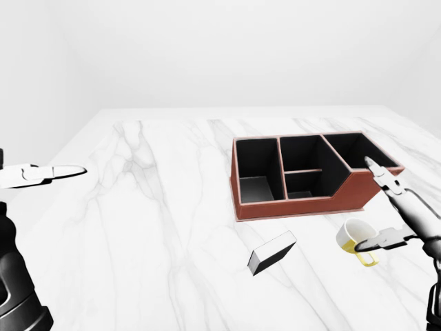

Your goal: Pick up the book and place it in the caddy.

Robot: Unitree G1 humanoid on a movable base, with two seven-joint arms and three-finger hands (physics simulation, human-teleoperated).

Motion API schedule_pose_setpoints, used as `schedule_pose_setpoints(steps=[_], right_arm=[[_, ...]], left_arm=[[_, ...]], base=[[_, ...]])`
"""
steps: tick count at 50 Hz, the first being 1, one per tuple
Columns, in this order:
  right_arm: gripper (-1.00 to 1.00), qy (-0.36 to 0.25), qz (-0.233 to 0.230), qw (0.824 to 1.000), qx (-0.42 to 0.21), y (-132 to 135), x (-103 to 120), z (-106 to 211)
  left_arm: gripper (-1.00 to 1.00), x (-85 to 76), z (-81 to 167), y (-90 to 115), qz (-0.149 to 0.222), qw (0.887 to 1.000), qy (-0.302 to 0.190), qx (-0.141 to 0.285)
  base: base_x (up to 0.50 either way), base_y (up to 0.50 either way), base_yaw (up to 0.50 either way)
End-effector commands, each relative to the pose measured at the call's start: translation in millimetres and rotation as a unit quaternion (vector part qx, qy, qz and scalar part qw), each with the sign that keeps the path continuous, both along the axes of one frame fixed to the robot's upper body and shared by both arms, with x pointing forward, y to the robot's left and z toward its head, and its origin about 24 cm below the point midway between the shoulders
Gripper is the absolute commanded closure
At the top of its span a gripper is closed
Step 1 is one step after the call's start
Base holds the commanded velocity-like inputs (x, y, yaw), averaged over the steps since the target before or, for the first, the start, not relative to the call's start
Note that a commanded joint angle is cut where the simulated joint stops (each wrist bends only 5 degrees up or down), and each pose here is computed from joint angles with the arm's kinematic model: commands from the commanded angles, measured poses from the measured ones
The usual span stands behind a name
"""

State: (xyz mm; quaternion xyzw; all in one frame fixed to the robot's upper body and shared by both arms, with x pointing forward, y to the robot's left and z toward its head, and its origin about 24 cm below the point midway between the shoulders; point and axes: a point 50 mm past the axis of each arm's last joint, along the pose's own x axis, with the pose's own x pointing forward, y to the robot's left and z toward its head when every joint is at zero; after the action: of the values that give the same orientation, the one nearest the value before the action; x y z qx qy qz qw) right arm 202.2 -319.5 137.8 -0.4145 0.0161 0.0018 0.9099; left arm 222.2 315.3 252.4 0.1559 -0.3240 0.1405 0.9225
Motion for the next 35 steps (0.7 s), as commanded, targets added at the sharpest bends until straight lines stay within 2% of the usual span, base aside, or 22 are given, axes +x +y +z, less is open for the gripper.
schedule_pose_setpoints(steps=[1,6,12,18,25,35], right_arm=[[-1.00,0.015,0.030,0.999,0.001,21.6,5.7,-10.7],[-1.00,0.001,0.085,0.996,0.022,44.6,12.7,-10.0],[-1.00,0.006,0.113,0.994,0.013,59.6,28.7,-11.0],[-1.00,0.037,0.130,0.991,-0.008,70.6,46.9,-19.2],[-1.00,0.053,0.153,0.987,-0.016,85.6,48.8,-26.6],[-1.00,0.113,0.177,0.978,-0.015,104.1,45.7,-56.9]], left_arm=[[-1.00,-2.8,5.0,-1.4,-0.002,1.000,-0.011,0.005],[-1.00,-2.0,3.2,-0.9,-0.001,1.000,-0.007,0.004],[-1.00,-2.5,3.9,-1.2,-0.002,1.000,-0.008,0.005],[-1.00,-2.6,4.2,-1.4,-0.002,1.000,-0.009,0.005],[-1.00,-1.0,0.6,-0.3,-0.002,1.000,-0.001,0.002],[-1.00,-0.7,-0.8,0.7,-0.001,1.000,0.002,0.000]], base=[[0.00,0.00,0.00],[0.00,0.00,0.00],[0.00,0.00,0.00],[0.00,0.00,0.00],[0.00,0.00,0.00],[0.00,0.00,0.00]])
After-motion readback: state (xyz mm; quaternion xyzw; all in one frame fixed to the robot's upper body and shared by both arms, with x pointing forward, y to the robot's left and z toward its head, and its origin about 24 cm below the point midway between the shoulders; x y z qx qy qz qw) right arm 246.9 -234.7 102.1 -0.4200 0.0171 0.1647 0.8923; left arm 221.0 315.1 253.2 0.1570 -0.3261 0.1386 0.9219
